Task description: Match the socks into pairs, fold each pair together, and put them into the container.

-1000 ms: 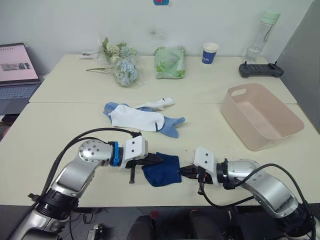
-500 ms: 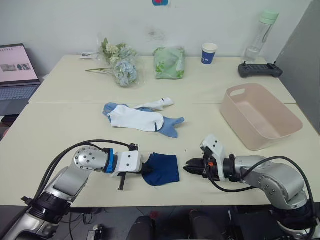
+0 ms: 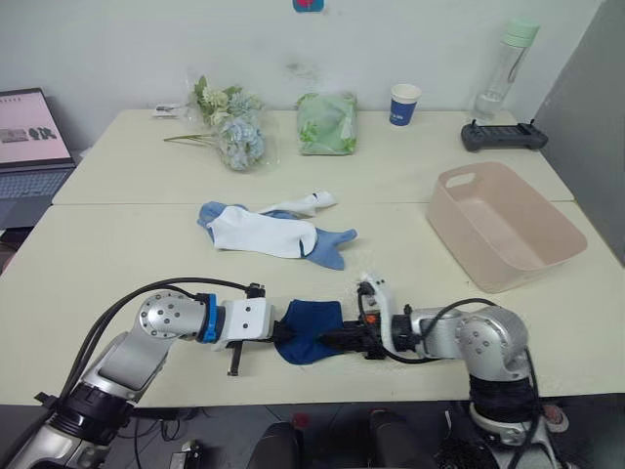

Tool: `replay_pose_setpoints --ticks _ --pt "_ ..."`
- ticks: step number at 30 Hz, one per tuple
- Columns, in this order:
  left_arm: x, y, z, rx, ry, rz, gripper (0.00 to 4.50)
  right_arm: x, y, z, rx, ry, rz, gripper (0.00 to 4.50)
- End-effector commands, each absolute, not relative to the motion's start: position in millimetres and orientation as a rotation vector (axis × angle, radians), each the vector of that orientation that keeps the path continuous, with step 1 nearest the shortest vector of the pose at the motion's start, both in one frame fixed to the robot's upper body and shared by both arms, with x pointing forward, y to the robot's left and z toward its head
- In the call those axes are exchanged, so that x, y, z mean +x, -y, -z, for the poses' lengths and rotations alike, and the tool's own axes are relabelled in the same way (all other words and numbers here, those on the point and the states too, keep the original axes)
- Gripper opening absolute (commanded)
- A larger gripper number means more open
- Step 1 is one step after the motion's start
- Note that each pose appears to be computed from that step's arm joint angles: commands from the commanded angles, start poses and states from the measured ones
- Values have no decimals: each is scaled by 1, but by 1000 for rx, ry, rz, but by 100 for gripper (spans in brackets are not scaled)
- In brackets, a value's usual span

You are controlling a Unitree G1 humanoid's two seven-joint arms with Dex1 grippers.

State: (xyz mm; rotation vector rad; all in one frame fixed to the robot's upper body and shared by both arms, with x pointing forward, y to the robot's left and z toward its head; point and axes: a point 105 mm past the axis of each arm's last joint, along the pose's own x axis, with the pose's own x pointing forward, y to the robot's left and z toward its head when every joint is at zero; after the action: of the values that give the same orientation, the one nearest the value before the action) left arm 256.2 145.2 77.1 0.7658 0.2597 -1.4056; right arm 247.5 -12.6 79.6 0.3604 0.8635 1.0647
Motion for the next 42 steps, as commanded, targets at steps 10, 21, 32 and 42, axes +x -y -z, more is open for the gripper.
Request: replay_pose_setpoints --ticks 10,21,32,42 --pt "255 -159 -70 721 -328 1344 0 267 2 -88 409 -804 -1077 178" --pt "274 -127 -126 448 -192 1308 0 257 36 -105 147 -602 -1048 2" --pt "299 -59 -199 300 -35 1360 249 267 125 -180 -73 -252 -765 0" --pt "305 -14 -267 233 126 1430 449 309 239 -283 -814 -8 -322 0"
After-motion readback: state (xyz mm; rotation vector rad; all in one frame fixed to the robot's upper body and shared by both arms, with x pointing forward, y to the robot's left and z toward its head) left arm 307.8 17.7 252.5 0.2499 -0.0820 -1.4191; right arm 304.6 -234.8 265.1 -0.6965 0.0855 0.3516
